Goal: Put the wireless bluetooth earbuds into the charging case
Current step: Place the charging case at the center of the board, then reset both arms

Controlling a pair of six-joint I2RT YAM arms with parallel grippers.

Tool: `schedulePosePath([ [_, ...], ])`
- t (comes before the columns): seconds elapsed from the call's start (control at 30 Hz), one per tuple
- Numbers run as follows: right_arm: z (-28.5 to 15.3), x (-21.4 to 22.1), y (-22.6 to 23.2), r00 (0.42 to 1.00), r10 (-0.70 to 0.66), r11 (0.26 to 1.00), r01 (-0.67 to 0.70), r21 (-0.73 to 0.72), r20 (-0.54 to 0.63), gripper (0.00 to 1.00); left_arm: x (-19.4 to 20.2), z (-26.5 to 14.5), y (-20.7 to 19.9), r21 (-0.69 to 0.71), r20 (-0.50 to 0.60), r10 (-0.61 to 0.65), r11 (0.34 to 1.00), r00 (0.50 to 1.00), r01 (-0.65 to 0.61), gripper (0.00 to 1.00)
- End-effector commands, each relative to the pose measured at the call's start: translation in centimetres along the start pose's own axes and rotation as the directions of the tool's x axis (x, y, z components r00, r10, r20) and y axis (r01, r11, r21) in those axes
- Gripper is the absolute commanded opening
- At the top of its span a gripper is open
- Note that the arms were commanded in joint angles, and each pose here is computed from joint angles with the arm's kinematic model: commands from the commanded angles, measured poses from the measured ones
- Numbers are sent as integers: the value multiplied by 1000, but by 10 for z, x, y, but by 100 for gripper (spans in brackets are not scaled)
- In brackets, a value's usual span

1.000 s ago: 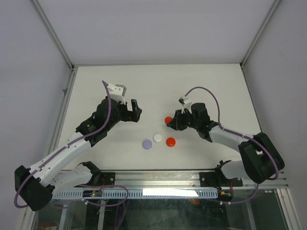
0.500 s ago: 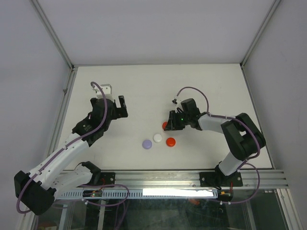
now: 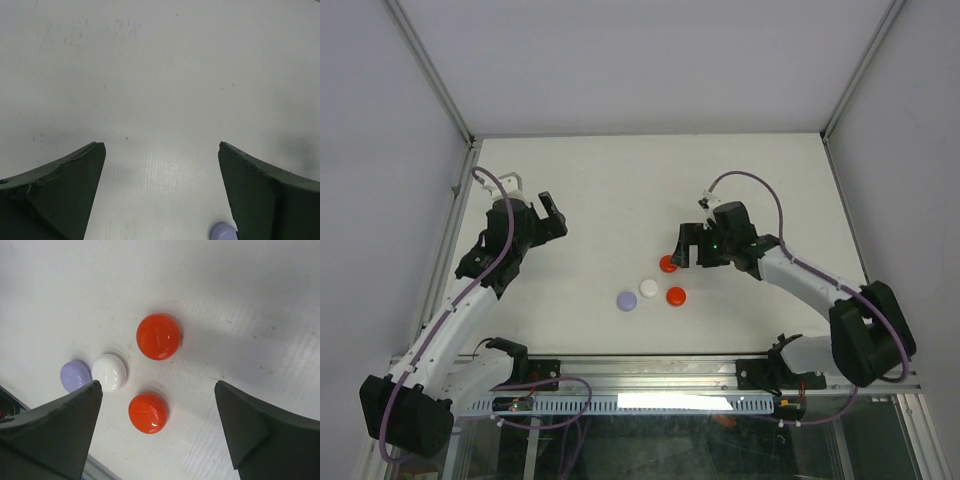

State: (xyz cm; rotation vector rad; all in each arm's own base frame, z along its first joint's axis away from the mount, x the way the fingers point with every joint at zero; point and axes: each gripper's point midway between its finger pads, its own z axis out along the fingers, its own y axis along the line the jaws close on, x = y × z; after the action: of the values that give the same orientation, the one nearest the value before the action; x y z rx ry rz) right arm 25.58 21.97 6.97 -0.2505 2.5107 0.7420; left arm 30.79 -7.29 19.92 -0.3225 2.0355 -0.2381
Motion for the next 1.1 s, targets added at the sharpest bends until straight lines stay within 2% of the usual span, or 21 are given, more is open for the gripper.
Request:
schedulePosePath([
  [0.0,-49,-30,-12,985,-31,991,8,134,167,99,-1,-10,-1,46,16,-24,999,1000,24,99],
  [0.13,-97,-48,-27,952,-33,963,-51,265,303,99,1,-27,9,28,47,-52,998,998,50,99],
  [0.3,-162,-66,-36,868,-82,928,-113,354,490,99,-27,-72,18,64,213,-123,992,969,111,99],
  [0.37,-187,-68,-39,826,-122,919,-116,377,551,99,-37,-91,22,96,289,-170,984,942,148,99],
  [0.4,-216,-65,-44,766,-147,910,-143,389,626,99,-44,-109,30,124,365,-253,967,896,223,99],
  [0.5,-246,-60,-44,697,-158,914,-166,371,700,99,-49,-134,26,199,413,-241,965,878,170,99],
  [0.67,-274,-55,-32,615,-195,940,-105,324,764,99,-41,-150,20,270,428,-208,958,880,96,99],
  [0.87,-282,-49,-26,576,-180,956,-87,279,797,99,-30,-154,18,313,436,-194,948,879,54,99],
  [1.07,-278,-47,-22,586,-183,962,-59,266,790,99,-27,-150,17,308,422,-177,950,889,44,99],
])
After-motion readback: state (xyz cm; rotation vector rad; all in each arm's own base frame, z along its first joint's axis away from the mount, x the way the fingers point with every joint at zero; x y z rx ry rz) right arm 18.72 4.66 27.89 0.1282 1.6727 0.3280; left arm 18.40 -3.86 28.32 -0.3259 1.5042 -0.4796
